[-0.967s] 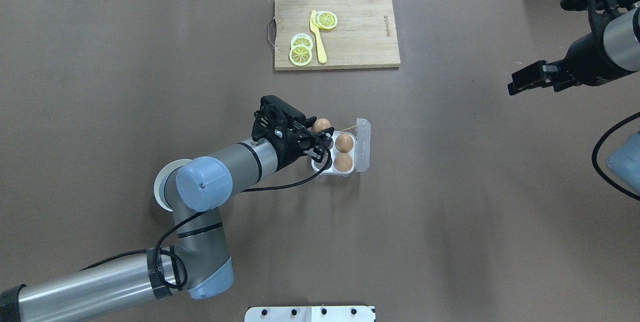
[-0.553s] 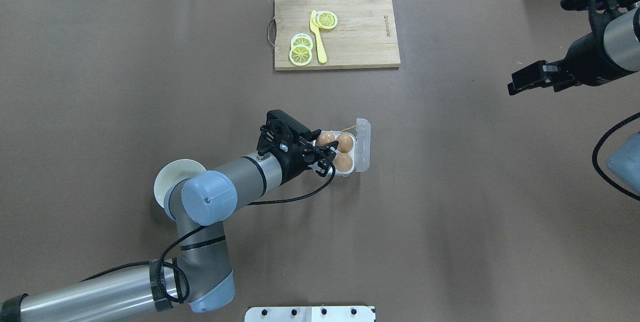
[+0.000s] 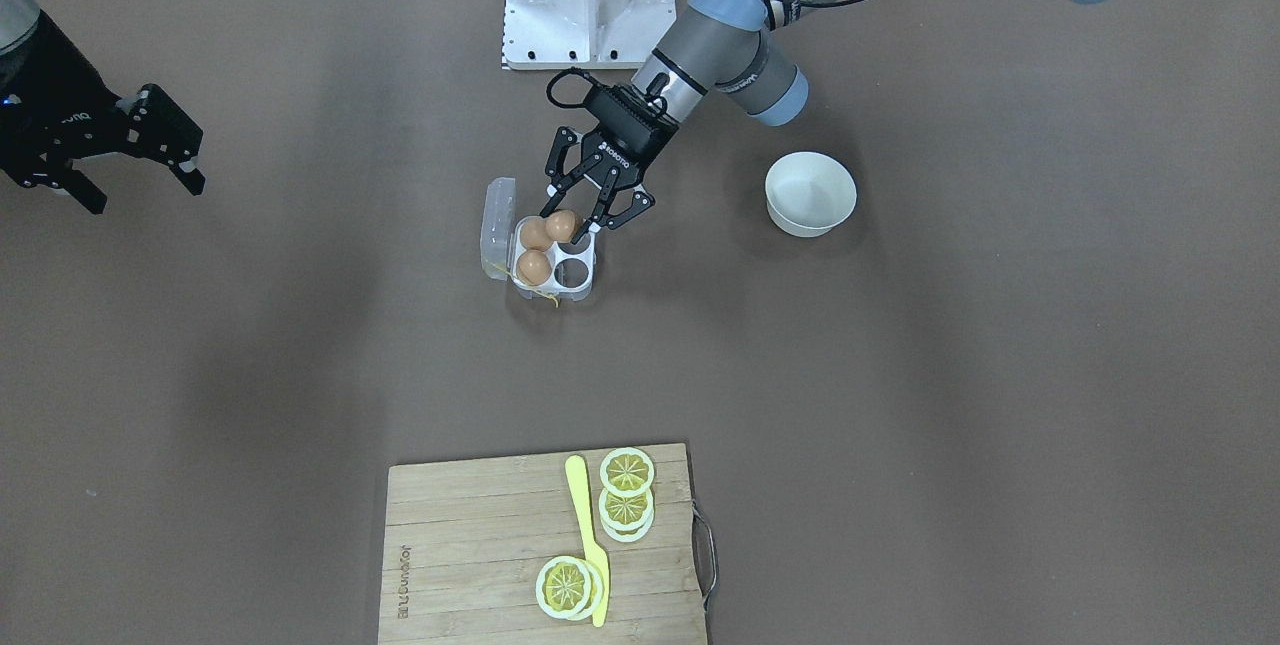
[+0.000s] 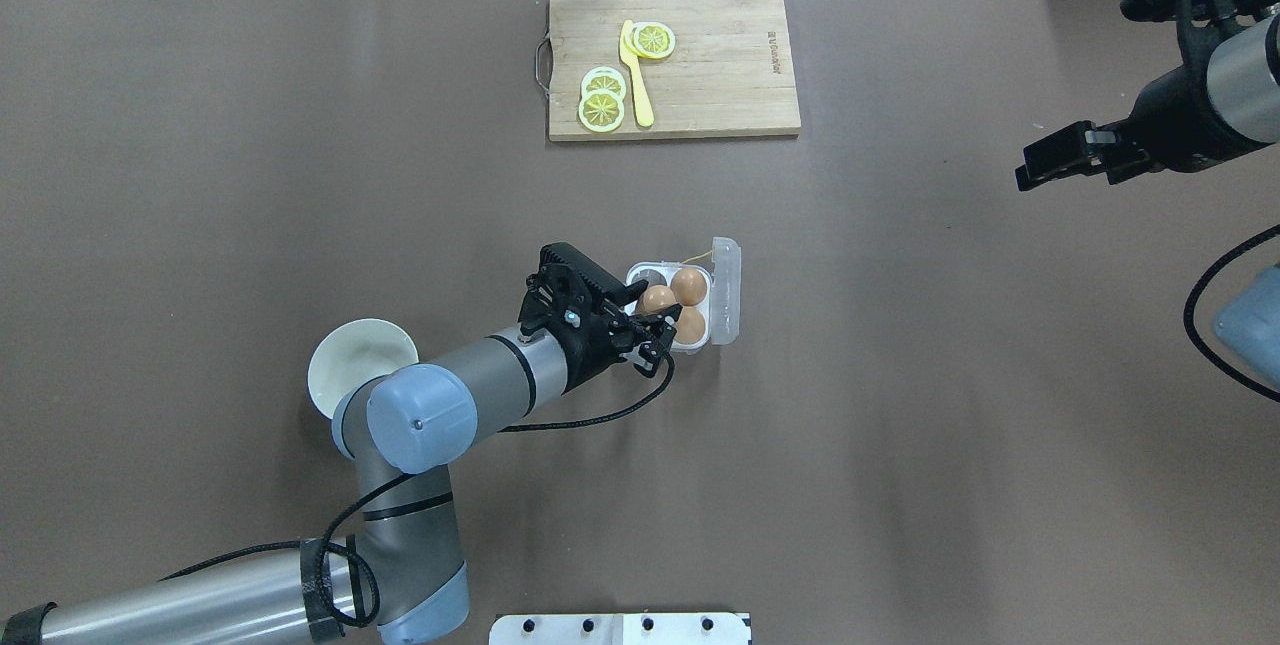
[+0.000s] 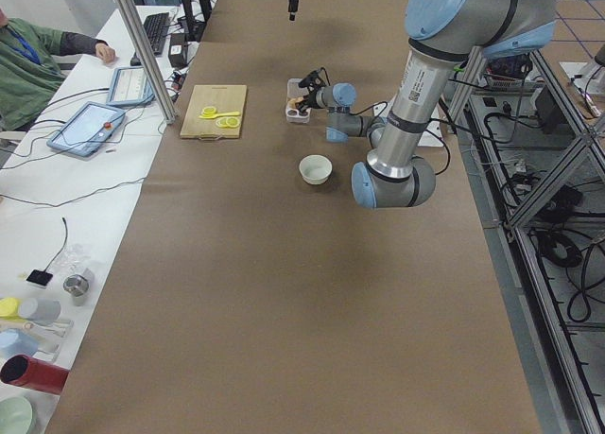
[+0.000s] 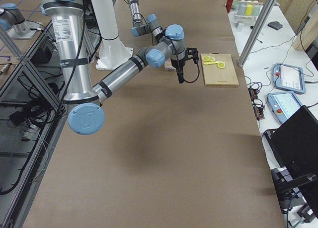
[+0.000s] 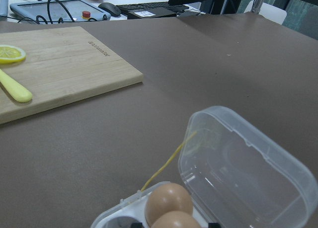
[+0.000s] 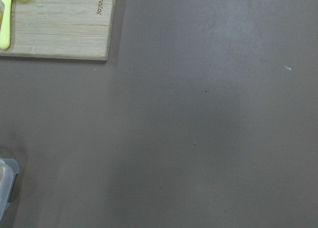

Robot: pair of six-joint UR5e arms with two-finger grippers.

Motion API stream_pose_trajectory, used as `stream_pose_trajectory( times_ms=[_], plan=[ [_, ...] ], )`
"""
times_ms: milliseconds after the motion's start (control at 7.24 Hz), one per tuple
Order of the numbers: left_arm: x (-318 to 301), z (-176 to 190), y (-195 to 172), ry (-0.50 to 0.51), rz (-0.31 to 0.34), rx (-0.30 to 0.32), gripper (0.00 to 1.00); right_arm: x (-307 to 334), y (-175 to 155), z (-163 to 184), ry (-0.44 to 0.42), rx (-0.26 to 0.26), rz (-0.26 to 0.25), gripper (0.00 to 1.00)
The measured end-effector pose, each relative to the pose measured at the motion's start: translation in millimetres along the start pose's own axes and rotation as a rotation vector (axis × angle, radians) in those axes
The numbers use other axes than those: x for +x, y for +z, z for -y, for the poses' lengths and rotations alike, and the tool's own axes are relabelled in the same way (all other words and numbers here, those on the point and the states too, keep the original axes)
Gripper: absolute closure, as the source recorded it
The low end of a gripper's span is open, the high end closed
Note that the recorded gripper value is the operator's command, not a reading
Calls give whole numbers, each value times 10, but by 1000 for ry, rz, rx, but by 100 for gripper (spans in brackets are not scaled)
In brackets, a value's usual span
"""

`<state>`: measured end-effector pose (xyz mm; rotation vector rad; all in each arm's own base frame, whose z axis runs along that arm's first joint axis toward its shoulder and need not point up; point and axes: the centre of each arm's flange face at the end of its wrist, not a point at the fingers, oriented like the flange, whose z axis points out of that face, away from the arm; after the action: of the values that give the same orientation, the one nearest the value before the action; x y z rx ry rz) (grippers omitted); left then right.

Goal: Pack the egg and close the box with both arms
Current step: 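Lower the egg into the empty slot and open the left gripper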

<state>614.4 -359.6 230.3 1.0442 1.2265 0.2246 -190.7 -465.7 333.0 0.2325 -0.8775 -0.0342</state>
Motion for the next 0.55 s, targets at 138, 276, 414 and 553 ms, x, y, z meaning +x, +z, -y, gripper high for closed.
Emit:
stream_pose_trajectory(
  times_ms=[138, 276, 414, 553],
  plan=[
    [10, -33, 7, 0, 1, -4, 100, 2, 3, 1, 0, 0, 0, 0],
    [20, -52, 10, 0, 0, -6, 98, 3, 4, 1, 1, -1, -1, 0],
    [39, -66, 5, -2, -5, -2, 74, 2, 3, 1, 0, 0, 0, 0],
    [65, -80, -6, -5, -13, 6, 53, 2, 3, 1, 1, -1, -1, 0]
  ],
)
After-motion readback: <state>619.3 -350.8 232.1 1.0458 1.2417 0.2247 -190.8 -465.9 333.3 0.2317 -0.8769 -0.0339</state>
